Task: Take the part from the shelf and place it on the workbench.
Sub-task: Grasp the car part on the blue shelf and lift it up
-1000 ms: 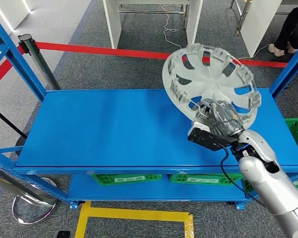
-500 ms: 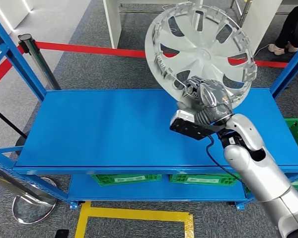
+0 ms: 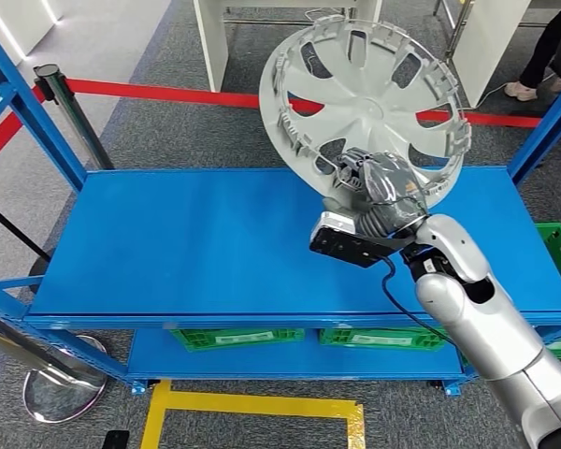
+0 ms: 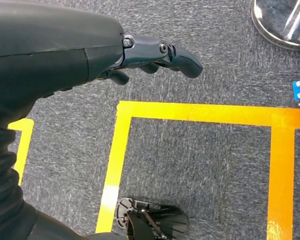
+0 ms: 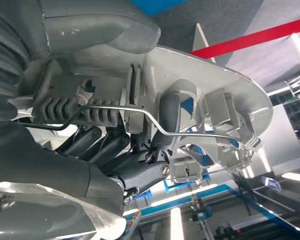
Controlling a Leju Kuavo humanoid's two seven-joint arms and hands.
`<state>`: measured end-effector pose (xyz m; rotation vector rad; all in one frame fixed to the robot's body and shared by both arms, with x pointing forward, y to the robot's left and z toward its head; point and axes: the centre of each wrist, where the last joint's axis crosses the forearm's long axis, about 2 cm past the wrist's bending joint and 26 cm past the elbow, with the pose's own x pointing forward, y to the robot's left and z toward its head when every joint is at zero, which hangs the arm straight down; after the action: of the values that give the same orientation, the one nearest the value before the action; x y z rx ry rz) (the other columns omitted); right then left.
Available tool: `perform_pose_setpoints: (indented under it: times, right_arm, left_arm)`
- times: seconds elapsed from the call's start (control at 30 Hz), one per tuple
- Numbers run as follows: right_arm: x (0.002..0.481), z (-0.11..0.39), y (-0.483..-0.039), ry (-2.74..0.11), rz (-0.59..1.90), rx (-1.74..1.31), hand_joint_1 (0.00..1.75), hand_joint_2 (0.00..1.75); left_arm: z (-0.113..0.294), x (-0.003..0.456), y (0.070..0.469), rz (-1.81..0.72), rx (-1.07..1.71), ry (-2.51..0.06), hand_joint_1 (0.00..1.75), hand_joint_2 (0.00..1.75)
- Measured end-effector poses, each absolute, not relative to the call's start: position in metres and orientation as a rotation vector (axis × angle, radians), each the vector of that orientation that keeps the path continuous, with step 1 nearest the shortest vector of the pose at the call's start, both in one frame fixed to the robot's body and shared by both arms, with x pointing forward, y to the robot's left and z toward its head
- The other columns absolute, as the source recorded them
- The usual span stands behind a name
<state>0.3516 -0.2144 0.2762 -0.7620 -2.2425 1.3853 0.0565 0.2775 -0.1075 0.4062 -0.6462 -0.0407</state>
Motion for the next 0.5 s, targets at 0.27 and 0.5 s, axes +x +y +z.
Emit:
perform_pose_setpoints:
  times: [0.27, 0.5]
  right_arm:
    - [0.350, 0.267, -0.212, -2.204, 1.393, -0.780, 1.75, 1.75]
    - [0.349, 0.262, -0.213, -2.195, 1.381, -0.780, 1.75, 1.75]
  left_arm:
    - [-0.107, 0.057, 0.278, -0.002, 0.411, -0.639, 0.00, 1.75]
    - [-0.107, 0.059, 0.277, 0.015, 0.412, -0.636, 0.00, 1.75]
